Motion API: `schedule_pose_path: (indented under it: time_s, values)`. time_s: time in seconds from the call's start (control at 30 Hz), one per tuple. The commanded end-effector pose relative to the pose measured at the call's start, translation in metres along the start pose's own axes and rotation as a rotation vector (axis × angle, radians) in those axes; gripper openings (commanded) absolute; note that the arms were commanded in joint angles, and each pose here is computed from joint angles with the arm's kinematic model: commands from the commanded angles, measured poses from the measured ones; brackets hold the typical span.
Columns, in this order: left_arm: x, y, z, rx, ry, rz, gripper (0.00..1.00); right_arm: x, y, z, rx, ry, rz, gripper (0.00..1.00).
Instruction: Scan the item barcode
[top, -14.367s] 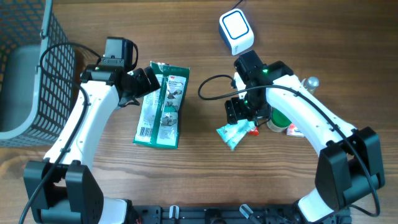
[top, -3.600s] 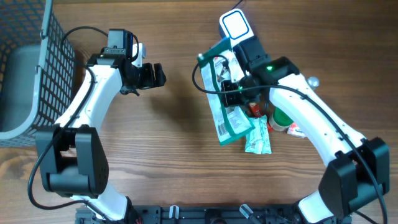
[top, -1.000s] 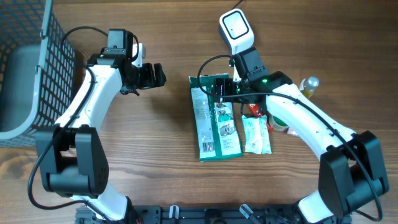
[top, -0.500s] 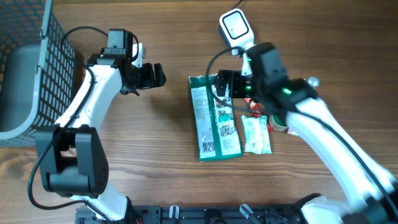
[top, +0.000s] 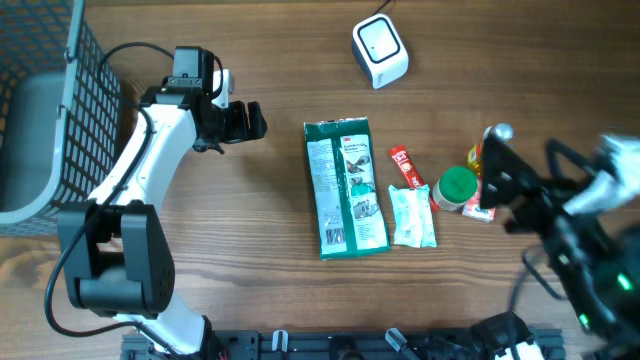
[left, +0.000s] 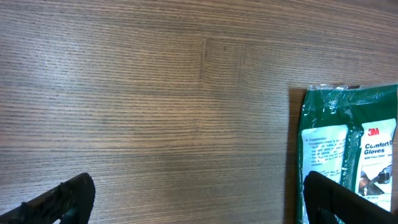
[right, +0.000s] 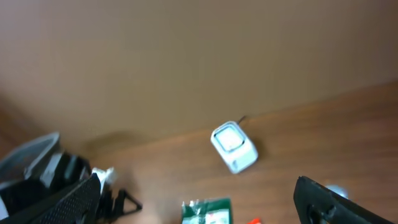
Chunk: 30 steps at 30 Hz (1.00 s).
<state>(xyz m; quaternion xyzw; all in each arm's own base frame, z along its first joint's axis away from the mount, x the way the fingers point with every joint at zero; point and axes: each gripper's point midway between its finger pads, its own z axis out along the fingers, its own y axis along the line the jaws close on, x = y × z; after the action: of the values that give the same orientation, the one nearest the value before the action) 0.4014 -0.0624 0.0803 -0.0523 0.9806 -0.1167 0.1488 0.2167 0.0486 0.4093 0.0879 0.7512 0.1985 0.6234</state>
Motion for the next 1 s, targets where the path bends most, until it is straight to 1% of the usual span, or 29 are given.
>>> schedule_pose_path:
  time_s: [0.0,0.07,0.1,0.23,0.27,0.3,0.37,0.4,0.5,0.57,0.7,0.83,0.97]
  values:
    - [-0.004,0.0,-0.003,0.003,-0.012,0.001,1.0,0.003,-0.023,-0.025,0.042,-0.111,-0.065,1.0]
    - [-0.004,0.0,-0.003,0.003,-0.012,0.001,1.0,0.006,-0.026,-0.036,0.022,-0.183,-0.12,1.0]
    - [-0.004,0.0,-0.003,0.003,-0.012,0.001,1.0,0.006,-0.027,-0.041,0.006,-0.249,-0.159,1.0]
    - [-0.004,0.0,-0.003,0.003,-0.012,0.001,1.0,-0.025,-0.01,-0.074,-0.083,-0.688,-0.359,1.0]
    - [-0.004,0.0,-0.003,0.003,-0.012,0.001,1.0,-0.029,-0.006,-0.084,-0.107,-0.795,-0.395,1.0]
    - [-0.004,0.0,-0.003,0.003,-0.013,0.001,1.0,-0.031,-0.003,-0.092,-0.127,-0.87,-0.406,1.0]
    - [-0.004,0.0,-0.003,0.003,-0.012,0.001,1.0,-0.023,-0.002,-0.1,-0.164,-0.977,-0.434,0.99]
    - [-0.004,0.0,-0.003,0.003,-0.012,0.001,1.0,-0.019,-0.003,-0.097,-0.17,-0.986,-0.437,0.99]
    - [-0.004,0.0,-0.003,0.003,-0.012,0.001,1.0,0.001,-0.013,-0.072,-0.161,-0.918,-0.437,0.99]
    - [-0.004,0.0,-0.003,0.003,-0.013,0.001,1.0,0.021,-0.025,-0.05,-0.144,-0.843,-0.434,1.0]
    - [-0.004,0.0,-0.003,0.003,-0.012,0.001,1.0,0.078,-0.056,0.0,-0.1,-0.652,-0.425,1.0]
    - [-0.004,0.0,-0.003,0.003,-0.013,0.001,1.0,0.118,-0.076,0.026,-0.074,-0.537,-0.42,1.0]
    - [-0.004,0.0,-0.003,0.002,-0.012,0.001,1.0,0.159,-0.097,0.047,-0.027,-0.331,-0.409,1.0]
